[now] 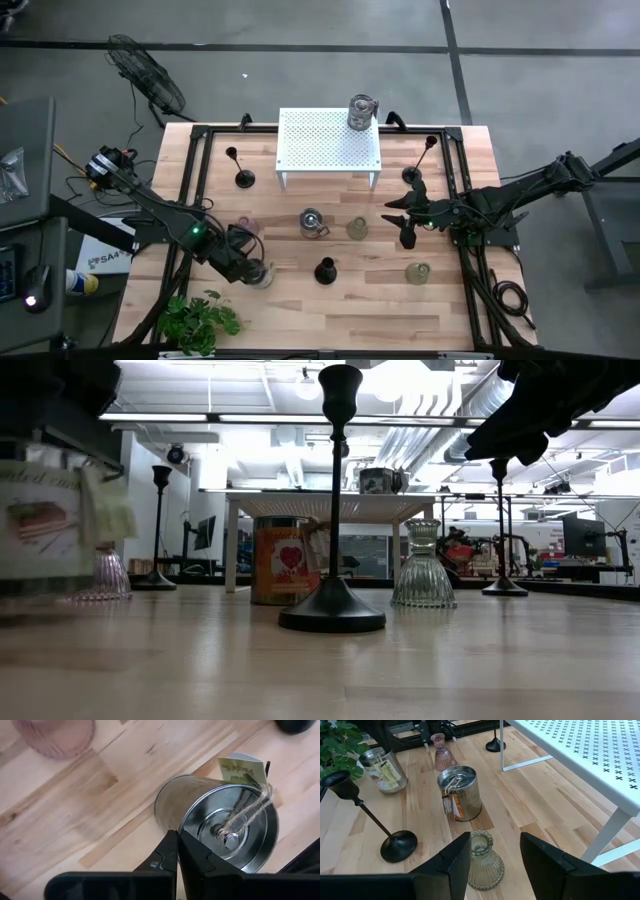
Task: Pick & Place candle stick holders
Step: Align the left scented candle on the shelf with the other scented candle
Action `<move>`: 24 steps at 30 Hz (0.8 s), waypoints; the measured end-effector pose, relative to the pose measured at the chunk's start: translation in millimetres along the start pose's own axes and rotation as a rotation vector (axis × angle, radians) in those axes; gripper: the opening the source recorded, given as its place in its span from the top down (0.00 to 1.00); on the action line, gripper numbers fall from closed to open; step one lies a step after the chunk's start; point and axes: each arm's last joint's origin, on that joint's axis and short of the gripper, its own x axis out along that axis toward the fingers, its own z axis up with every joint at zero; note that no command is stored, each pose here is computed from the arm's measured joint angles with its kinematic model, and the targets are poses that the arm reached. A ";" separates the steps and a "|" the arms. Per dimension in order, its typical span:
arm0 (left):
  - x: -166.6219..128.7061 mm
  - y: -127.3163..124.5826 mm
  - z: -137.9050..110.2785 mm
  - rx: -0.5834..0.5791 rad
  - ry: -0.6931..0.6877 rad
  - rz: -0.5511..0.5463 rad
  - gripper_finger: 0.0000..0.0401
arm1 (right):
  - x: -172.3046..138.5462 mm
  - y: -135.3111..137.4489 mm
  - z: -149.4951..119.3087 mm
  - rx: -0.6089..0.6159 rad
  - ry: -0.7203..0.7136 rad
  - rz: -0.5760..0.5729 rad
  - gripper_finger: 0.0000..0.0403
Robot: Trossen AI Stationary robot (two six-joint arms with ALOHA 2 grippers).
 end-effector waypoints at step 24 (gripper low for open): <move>-80.6 -10.1 104.9 0.120 -0.141 -0.003 1.00 | 0.0 0.0 0.0 -0.001 0.000 0.001 0.60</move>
